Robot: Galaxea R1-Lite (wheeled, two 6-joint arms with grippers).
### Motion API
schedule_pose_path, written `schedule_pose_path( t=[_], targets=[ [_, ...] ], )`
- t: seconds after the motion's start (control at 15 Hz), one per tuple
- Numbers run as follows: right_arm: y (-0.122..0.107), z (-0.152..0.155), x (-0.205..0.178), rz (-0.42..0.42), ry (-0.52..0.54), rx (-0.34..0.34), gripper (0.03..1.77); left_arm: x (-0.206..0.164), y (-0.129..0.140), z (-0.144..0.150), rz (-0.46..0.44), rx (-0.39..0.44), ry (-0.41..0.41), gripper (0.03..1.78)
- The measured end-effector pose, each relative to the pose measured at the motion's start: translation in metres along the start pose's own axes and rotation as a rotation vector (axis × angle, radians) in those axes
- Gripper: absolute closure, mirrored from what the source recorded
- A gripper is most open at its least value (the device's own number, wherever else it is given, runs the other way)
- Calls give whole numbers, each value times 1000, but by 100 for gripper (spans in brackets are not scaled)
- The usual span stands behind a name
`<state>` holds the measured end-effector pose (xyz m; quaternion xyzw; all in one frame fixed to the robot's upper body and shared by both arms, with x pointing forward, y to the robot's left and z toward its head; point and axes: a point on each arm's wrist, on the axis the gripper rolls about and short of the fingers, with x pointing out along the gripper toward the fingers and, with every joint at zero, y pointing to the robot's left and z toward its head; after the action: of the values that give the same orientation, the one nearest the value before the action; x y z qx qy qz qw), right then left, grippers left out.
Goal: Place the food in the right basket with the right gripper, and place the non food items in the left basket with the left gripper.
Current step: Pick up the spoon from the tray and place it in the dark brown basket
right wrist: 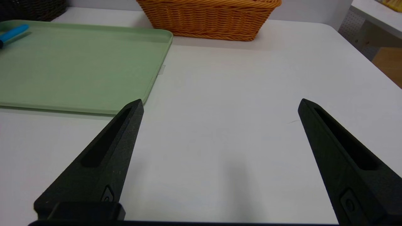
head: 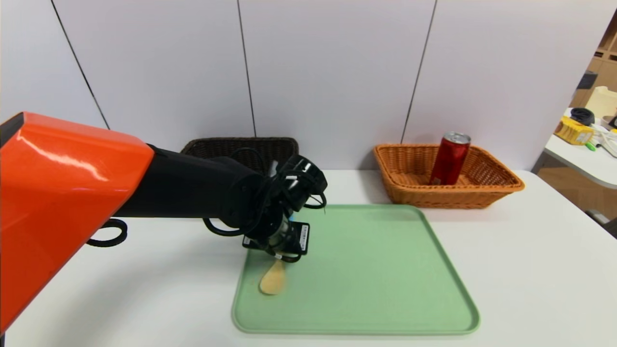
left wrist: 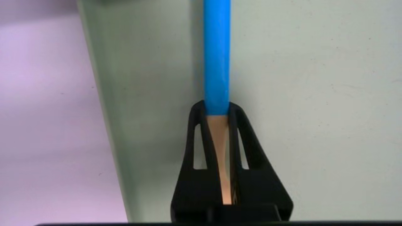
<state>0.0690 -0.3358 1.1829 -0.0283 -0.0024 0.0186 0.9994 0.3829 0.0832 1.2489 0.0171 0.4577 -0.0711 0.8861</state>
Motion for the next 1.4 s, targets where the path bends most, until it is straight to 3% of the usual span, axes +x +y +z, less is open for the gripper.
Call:
schedule_pose_path(
  t=[0.33,0.6,1.07,1.4],
  targets=[
    [0,0,0,0,0,0,10,-8,2,2,-7,-6,-14,167],
    [0,0,0,0,0,0,10,-37,12,10,-30,-20,-68,167],
    [0,0,0,0,0,0,10,-100,54,59,-63,-153,-295,167],
    [0,0,0,0,0,0,10,-94,73,98,-39,-238,-393,167]
  ],
)
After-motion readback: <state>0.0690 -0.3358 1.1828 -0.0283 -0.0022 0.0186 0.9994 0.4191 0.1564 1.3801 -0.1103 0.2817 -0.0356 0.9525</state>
